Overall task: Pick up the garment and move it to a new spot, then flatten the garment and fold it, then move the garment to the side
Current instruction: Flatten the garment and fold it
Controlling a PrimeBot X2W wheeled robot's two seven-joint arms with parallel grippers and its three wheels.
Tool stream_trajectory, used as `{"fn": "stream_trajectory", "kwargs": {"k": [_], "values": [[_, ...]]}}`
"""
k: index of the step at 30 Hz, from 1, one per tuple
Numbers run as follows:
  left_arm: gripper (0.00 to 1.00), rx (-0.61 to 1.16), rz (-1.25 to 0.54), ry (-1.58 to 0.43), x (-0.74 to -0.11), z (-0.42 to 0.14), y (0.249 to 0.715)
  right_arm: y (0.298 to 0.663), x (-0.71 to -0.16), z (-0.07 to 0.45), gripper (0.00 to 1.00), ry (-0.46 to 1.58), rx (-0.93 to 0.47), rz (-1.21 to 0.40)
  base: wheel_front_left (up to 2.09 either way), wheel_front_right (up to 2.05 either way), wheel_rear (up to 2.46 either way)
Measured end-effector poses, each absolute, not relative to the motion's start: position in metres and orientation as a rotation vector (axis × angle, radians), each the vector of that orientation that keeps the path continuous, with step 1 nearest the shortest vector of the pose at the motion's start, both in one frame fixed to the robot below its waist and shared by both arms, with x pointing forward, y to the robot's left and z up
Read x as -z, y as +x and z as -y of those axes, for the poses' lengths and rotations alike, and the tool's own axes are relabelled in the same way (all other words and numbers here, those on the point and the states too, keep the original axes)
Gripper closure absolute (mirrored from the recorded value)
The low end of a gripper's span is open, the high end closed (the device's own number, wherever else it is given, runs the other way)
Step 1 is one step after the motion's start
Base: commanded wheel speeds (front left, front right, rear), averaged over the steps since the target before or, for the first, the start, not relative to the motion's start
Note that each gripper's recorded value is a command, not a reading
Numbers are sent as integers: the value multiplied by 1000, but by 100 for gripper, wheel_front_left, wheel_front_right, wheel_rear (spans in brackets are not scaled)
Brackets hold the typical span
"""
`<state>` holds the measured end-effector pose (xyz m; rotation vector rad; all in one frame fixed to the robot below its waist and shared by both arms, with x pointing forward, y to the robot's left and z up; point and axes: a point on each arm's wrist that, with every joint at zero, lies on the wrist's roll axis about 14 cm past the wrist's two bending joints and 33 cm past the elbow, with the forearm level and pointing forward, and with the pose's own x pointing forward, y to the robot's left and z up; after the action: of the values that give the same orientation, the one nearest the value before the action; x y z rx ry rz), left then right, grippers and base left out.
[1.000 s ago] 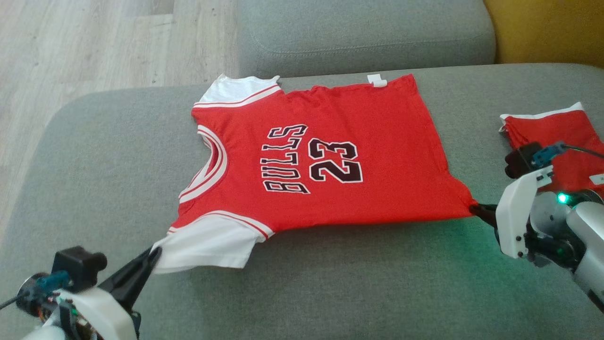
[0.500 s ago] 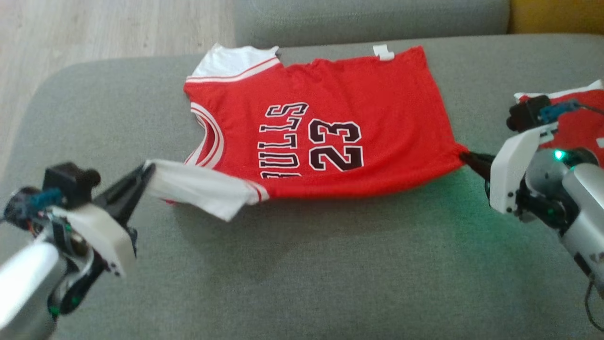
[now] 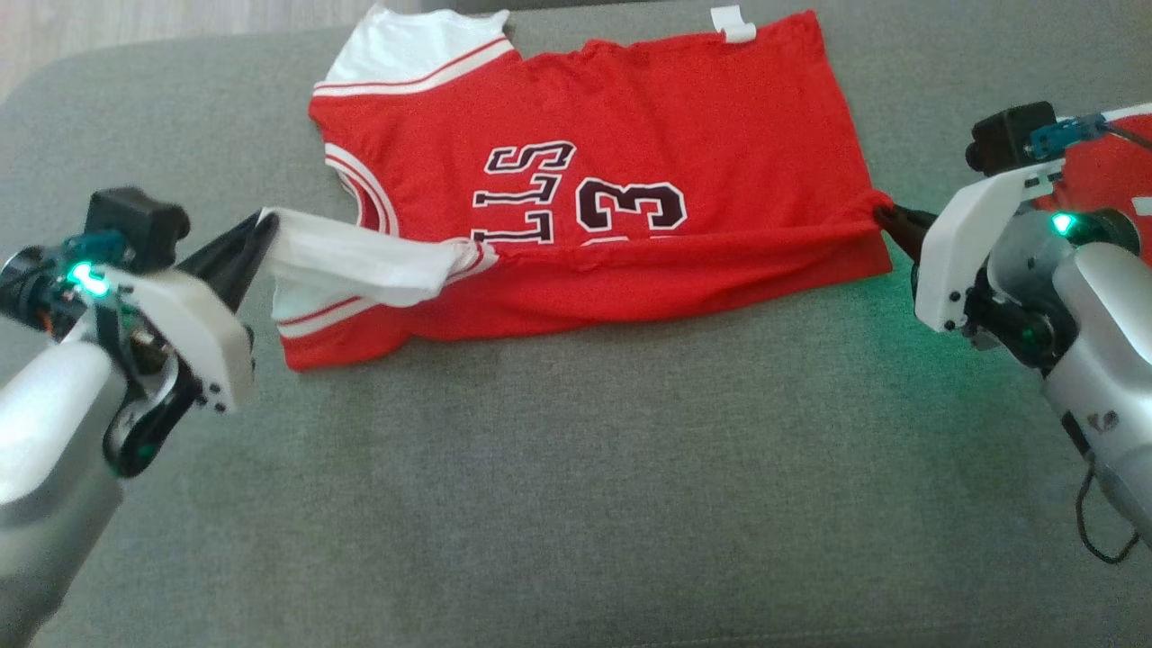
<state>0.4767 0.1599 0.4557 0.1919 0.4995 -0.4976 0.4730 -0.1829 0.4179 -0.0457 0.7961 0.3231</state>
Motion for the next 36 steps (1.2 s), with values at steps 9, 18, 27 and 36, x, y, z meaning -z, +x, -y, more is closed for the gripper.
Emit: {"fn": "stream_trajectory", "kwargs": {"k": [9,18,27,36], "values": [[100,495,-505,204,-441,-152,500,490,-409,180,100,-49,-312,-789,0,0,0],[0,431,-268,220,-475,-148,535,529,-443,178,0,73,-250,-529,0,0,0],[0,288,130,0,-579,-141,535,540,-537,150,0,180,-262,-45,0,0,0],[0,231,217,-62,-570,-122,446,484,-542,151,0,213,-189,99,0,0,0]]}}
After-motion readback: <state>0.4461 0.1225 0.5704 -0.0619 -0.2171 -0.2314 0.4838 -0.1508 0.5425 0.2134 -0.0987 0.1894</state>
